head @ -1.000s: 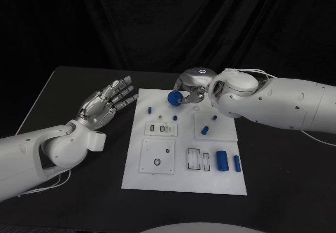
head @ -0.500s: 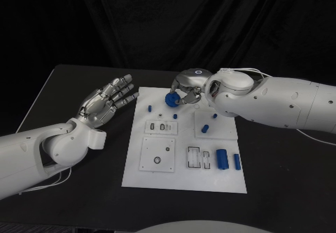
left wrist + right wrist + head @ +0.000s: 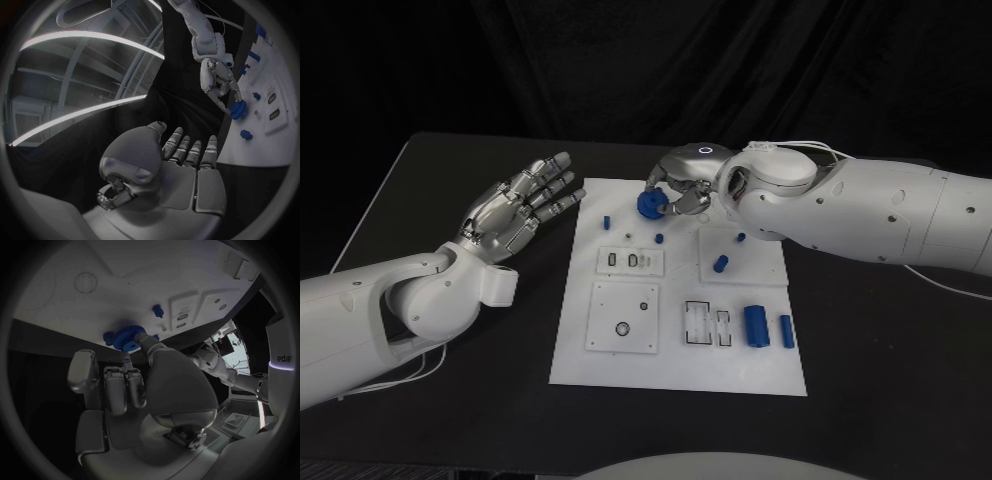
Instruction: Assemble the parts on the task board
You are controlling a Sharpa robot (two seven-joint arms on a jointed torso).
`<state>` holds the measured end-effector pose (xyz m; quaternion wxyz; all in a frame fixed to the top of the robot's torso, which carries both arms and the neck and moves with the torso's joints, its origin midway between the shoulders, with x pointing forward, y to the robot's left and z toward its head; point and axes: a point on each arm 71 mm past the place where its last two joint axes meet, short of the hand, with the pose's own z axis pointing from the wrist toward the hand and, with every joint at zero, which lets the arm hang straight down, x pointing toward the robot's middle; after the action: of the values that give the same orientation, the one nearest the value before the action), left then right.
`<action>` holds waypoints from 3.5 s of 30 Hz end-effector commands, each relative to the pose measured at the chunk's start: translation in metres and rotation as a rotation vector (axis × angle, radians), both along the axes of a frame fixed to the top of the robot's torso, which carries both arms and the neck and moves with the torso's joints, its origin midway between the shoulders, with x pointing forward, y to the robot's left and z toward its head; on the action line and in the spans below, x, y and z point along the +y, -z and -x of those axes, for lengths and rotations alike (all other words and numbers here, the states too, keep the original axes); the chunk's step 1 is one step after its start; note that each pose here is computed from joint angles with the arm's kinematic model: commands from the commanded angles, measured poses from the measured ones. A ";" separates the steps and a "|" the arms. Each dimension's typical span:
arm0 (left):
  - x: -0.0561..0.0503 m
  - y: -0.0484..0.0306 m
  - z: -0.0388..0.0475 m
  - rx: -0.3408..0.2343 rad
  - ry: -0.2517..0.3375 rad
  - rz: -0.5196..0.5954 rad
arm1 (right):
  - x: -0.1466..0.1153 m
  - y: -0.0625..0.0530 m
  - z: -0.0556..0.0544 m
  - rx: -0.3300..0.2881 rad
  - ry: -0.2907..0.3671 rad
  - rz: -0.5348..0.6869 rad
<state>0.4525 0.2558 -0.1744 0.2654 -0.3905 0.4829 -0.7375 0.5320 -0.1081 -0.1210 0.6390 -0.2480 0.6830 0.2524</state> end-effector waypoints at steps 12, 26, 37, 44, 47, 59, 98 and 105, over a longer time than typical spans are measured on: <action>-0.002 -0.0013 0.0000 -0.013 0.014 0.015 | -0.001 0.007 -0.002 0.031 0.031 0.028; -0.001 -0.0009 -0.0006 -0.011 0.014 0.014 | -0.005 0.010 0.000 0.045 0.032 0.036; -0.001 -0.0007 -0.0009 -0.010 0.016 0.014 | -0.010 0.012 0.003 0.048 0.029 0.028; -0.001 -0.0004 -0.0011 -0.009 0.018 0.013 | -0.011 0.013 0.004 0.050 0.029 0.028; -0.001 -0.0003 -0.0013 -0.009 0.017 0.013 | -0.011 0.014 0.004 0.053 0.029 0.030; -0.002 -0.0001 -0.0019 -0.008 0.019 0.012 | -0.004 0.015 0.004 0.054 0.024 0.030; 0.000 0.0009 -0.0021 -0.004 0.023 0.011 | -0.011 0.009 0.004 -0.014 0.025 -0.040; 0.004 0.0001 0.0001 -0.005 0.008 0.008 | -0.036 0.001 0.008 -0.055 0.056 -0.081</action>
<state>0.4537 0.2607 -0.1755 0.2636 -0.3917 0.4849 -0.7362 0.5245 -0.1414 -0.1289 0.6525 -0.2187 0.6810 0.2502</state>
